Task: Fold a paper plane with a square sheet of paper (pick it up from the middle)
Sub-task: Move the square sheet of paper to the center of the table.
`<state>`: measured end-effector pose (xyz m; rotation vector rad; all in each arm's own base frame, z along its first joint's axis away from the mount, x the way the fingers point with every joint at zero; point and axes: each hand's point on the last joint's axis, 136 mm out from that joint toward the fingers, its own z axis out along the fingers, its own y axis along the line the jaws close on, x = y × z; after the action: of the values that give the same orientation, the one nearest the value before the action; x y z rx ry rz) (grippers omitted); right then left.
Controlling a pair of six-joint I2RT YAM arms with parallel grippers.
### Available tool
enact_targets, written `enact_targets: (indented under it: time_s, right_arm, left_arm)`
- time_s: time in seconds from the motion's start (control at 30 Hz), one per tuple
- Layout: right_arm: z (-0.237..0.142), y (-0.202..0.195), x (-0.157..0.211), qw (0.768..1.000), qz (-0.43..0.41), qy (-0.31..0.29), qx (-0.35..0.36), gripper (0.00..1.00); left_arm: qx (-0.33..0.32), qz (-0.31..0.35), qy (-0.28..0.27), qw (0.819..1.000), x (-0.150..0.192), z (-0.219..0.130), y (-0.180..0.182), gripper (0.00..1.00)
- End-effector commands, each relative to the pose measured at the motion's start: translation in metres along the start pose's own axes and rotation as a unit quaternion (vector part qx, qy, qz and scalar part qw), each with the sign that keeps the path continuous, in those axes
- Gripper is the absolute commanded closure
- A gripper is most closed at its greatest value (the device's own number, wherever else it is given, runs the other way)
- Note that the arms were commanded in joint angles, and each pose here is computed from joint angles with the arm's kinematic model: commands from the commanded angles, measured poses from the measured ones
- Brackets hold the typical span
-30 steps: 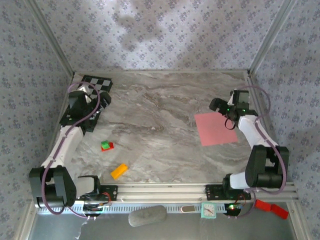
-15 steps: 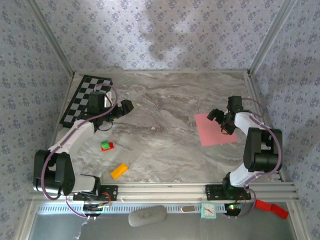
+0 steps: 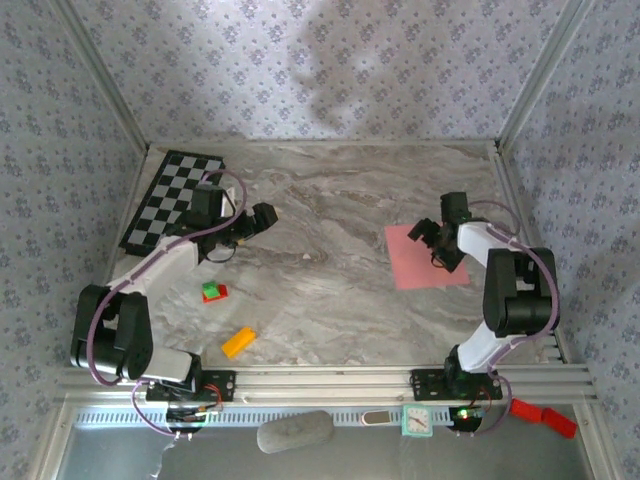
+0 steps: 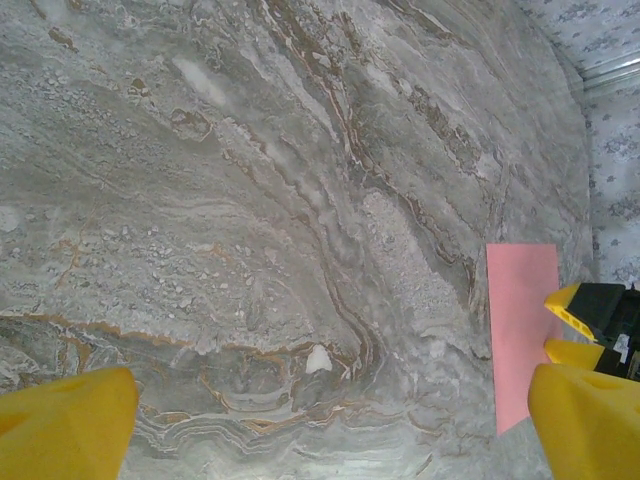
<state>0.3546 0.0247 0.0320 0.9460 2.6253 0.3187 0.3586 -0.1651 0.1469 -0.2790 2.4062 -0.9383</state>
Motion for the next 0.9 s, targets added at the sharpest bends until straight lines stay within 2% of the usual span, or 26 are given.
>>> enact_targets:
  time_s: [0.0,0.17,0.33,0.4,0.53,0.67,0.77,0.87]
  right_arm:
    - [0.016,0.005,0.031,0.998,0.023,0.04,0.03,0.02]
    - [0.027,0.039,0.071,0.996,0.05,0.058,0.034,0.01]
    - [0.029,0.09,0.126,0.994,0.083,0.072,0.016,0.02]
    - [0.024,0.113,0.142,0.994,0.07,0.078,0.003,0.06]
    - [-0.01,0.155,0.134,0.998,0.004,0.051,-0.021,0.08]
    - [-0.024,0.168,0.109,0.993,-0.098,0.027,-0.057,0.08]
    - [-0.016,0.174,0.102,0.974,-0.2,0.052,-0.091,0.09]
    - [-0.005,0.172,0.104,0.949,-0.284,0.098,-0.096,0.11]
  left_arm:
    - [0.002,0.0,0.006,1.0,0.004,0.004,0.001,0.0]
    - [-0.006,-0.004,0.012,1.0,0.008,0.005,0.005,0.0]
    - [-0.019,-0.016,0.019,1.0,0.013,0.006,0.012,0.0]
    - [-0.024,-0.02,0.021,0.999,0.015,0.007,0.015,0.0]
    - [-0.032,-0.025,0.026,0.999,0.018,0.005,0.018,0.0]
    - [-0.03,-0.025,0.026,0.999,0.02,0.004,0.017,0.0]
    - [-0.03,-0.026,0.03,0.999,0.022,0.004,0.016,0.0]
    - [-0.029,-0.028,0.034,0.999,0.024,0.007,0.015,0.0]
